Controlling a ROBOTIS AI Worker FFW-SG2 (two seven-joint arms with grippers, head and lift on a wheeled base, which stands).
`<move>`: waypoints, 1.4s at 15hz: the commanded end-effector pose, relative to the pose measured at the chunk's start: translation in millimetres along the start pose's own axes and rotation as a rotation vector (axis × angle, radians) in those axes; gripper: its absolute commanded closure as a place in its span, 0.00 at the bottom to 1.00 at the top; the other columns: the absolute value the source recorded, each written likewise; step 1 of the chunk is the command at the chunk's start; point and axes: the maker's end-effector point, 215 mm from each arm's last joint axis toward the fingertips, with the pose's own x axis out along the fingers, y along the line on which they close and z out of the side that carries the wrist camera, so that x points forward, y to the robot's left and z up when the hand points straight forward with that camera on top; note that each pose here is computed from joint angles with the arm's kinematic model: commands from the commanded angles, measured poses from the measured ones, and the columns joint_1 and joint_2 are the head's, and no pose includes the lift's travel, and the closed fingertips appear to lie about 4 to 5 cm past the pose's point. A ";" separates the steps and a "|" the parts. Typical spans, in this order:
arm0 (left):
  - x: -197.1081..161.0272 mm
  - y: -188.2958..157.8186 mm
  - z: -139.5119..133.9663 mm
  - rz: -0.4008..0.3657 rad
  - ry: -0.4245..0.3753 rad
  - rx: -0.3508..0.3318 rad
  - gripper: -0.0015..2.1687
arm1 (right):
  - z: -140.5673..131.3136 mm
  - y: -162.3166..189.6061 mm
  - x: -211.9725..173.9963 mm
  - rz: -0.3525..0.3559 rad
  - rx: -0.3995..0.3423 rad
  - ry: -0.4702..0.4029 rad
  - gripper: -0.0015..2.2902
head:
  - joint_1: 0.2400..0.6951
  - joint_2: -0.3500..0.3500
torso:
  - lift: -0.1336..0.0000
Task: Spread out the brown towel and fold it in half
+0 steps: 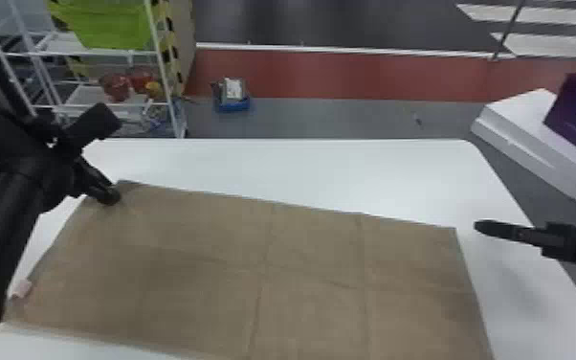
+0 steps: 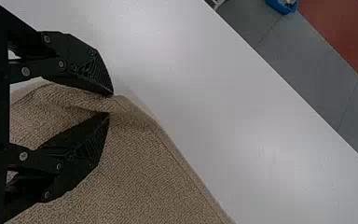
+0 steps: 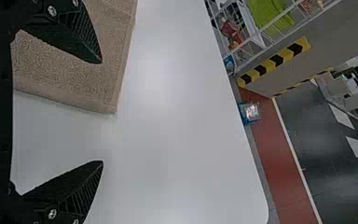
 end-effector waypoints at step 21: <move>8.1 -11.6 -20.1 -0.034 -0.002 0.036 0.33 | -16.5 24.1 76.6 -0.061 -0.133 0.213 0.18 | 1.00 0.51 | 0.00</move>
